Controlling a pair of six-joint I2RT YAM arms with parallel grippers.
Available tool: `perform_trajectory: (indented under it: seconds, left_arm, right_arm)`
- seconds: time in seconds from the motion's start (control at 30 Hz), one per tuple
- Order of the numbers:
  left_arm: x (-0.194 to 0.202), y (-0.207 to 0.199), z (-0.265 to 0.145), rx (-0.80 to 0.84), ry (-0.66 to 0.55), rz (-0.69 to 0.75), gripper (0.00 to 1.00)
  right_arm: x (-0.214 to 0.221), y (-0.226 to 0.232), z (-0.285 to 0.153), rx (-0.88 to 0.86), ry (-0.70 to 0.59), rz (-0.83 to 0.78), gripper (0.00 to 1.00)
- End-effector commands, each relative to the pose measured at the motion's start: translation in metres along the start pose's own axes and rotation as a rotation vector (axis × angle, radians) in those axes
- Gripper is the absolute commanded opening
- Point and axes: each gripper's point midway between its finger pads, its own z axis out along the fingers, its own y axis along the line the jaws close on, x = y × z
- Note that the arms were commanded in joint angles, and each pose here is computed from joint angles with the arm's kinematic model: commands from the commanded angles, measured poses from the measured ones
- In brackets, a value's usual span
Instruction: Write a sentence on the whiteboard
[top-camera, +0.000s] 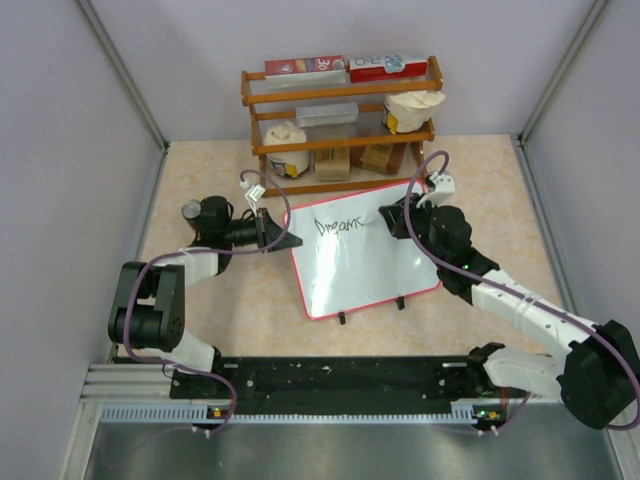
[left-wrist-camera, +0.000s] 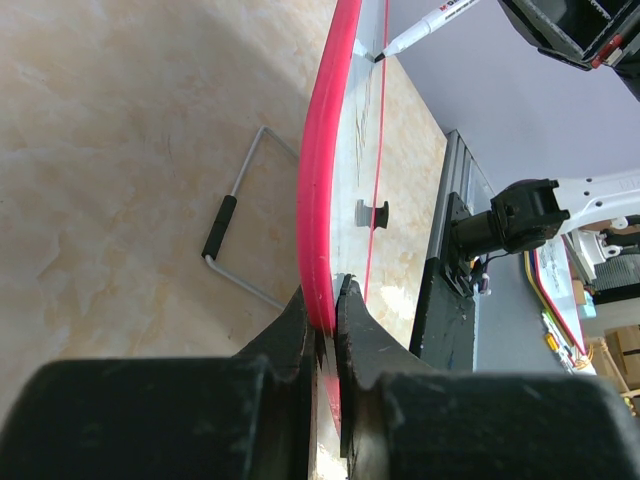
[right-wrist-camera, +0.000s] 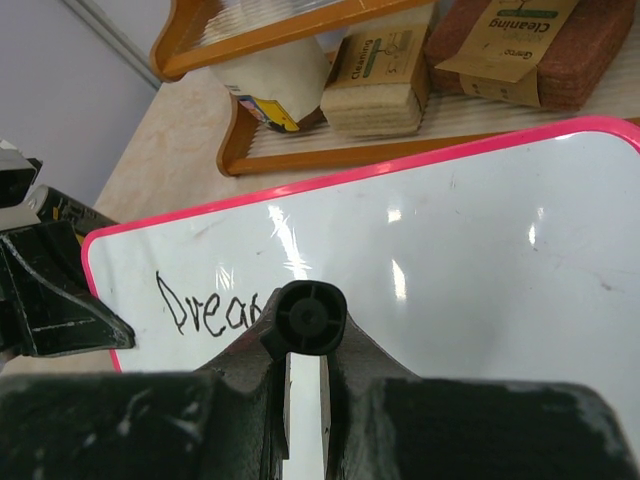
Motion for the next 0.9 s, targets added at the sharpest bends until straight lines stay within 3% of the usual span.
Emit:
perform_trajectory:
  seconds: [0.0,0.5,0.87]
  left_arm:
    - [0.007,0.016,0.008,-0.034,0.010,0.182,0.00]
    - [0.008,0.016,0.008,-0.035,0.012,0.180,0.00]
    - [0.008,0.016,0.008,-0.035,0.013,0.183,0.00]
  right_arm:
    - [-0.003,-0.008,-0.004,0.028,-0.011,-0.020,0.00]
    - [0.003,0.012,0.004,-0.072,0.005,0.046,0.00]
    - [-0.033,0.023,-0.015,-0.110,-0.108,0.082,0.00]
